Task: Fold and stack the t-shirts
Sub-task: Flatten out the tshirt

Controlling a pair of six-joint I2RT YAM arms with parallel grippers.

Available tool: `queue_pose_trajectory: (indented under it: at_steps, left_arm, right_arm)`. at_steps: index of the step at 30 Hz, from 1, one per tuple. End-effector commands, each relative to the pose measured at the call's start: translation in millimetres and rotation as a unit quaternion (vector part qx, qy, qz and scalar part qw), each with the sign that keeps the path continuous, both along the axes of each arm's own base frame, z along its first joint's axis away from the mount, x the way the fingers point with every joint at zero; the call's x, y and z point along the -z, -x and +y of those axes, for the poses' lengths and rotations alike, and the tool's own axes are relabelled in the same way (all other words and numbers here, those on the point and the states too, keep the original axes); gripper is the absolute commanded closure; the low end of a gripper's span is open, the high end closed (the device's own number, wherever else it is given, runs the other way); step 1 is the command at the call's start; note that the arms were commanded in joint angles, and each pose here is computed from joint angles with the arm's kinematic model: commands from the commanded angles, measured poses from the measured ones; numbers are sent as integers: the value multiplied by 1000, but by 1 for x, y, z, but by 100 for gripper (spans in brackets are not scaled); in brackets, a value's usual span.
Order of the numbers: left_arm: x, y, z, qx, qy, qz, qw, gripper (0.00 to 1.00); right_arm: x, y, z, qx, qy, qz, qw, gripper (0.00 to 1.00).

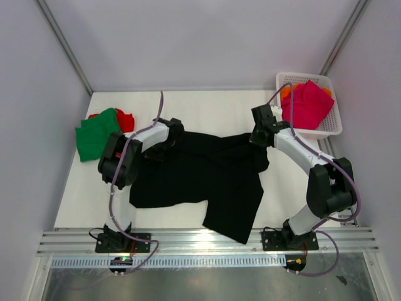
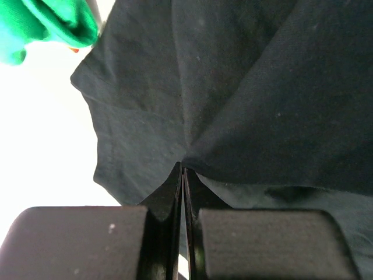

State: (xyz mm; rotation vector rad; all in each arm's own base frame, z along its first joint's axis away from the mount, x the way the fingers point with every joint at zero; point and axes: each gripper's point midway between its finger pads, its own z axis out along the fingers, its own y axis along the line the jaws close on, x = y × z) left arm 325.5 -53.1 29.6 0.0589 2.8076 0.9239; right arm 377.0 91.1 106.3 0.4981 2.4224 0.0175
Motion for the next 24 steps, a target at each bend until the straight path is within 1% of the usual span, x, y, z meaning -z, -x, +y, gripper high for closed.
queue_pose_trajectory:
  at_steps: [1,6,9,12,15,20,24]
  left_arm:
    - [-36,-23,-8,4,14,-50,999,100]
    - [-98,-46,-8,11,15,-106,994,100]
    - [-131,-57,-7,11,20,-140,990,100]
    - [-154,-60,-2,13,14,-152,988,100]
    - [-185,-70,2,10,12,-185,983,100]
    - [-217,-79,22,-16,-10,-222,975,100]
    - [-226,-82,39,-36,-36,-227,973,99]
  right_arm:
    - [-22,-6,-9,9,10,-31,999,97]
    - [-39,-15,-9,12,11,-53,998,97]
    - [-39,-17,-8,12,9,-52,999,97]
    - [-37,-17,-7,13,7,-50,999,97]
    - [-36,-18,-7,14,7,-50,999,97]
    - [-49,-28,-17,24,19,-65,997,97]
    - [-82,-48,-44,55,17,-96,994,97]
